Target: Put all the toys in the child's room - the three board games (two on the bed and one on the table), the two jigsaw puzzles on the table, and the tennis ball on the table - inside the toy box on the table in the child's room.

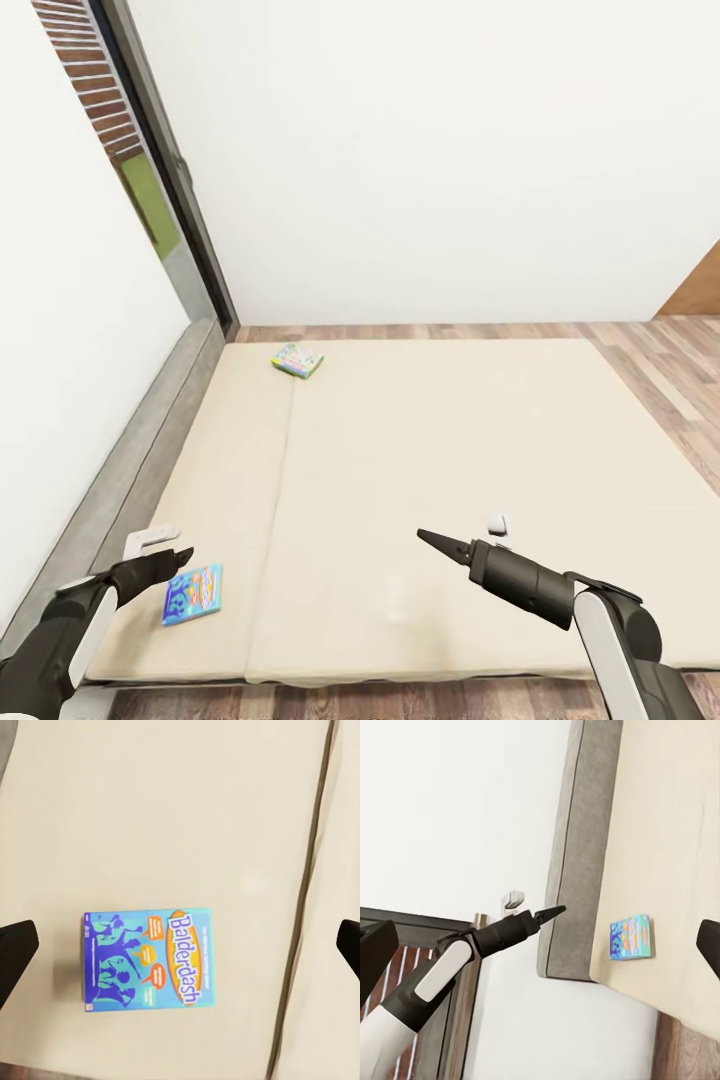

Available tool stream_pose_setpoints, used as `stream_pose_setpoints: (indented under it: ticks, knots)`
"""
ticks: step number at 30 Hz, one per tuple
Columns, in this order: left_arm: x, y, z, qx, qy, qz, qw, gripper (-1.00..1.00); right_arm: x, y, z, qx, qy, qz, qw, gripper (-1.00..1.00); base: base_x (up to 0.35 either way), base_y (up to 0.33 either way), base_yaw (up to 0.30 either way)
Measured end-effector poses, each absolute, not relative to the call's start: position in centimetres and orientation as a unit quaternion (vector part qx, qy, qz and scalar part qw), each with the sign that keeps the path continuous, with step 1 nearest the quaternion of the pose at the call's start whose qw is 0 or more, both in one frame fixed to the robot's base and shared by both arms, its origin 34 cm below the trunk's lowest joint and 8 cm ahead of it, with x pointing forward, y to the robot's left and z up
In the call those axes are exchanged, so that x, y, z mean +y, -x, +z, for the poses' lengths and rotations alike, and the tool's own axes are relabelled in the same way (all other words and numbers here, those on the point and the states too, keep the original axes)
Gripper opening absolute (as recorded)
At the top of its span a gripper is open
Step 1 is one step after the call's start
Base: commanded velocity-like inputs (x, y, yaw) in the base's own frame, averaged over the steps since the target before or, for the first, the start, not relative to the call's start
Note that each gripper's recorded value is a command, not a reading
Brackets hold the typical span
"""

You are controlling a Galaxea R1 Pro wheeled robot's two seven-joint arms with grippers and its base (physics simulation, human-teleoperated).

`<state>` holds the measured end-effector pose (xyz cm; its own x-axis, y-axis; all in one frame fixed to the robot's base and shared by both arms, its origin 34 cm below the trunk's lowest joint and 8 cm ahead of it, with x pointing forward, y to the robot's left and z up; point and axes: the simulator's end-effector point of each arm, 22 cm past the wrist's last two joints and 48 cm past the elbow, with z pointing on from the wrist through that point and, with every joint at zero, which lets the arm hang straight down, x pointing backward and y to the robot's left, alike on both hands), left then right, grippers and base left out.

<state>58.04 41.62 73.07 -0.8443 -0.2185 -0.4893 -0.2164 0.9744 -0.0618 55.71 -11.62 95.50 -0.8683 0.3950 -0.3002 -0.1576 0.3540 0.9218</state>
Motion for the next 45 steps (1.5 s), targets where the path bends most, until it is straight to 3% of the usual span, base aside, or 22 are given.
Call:
stream_pose_setpoints:
  ticks: [45]
  knots:
    - [41.9, -58.5, 70.7, 0.964, 0.117, 0.001, 0.238, 1.0, -11.4, -55.3, 91.5, 0.803, -0.1, 0.548, 0.212, 1.0, 0.0, 0.0, 0.0]
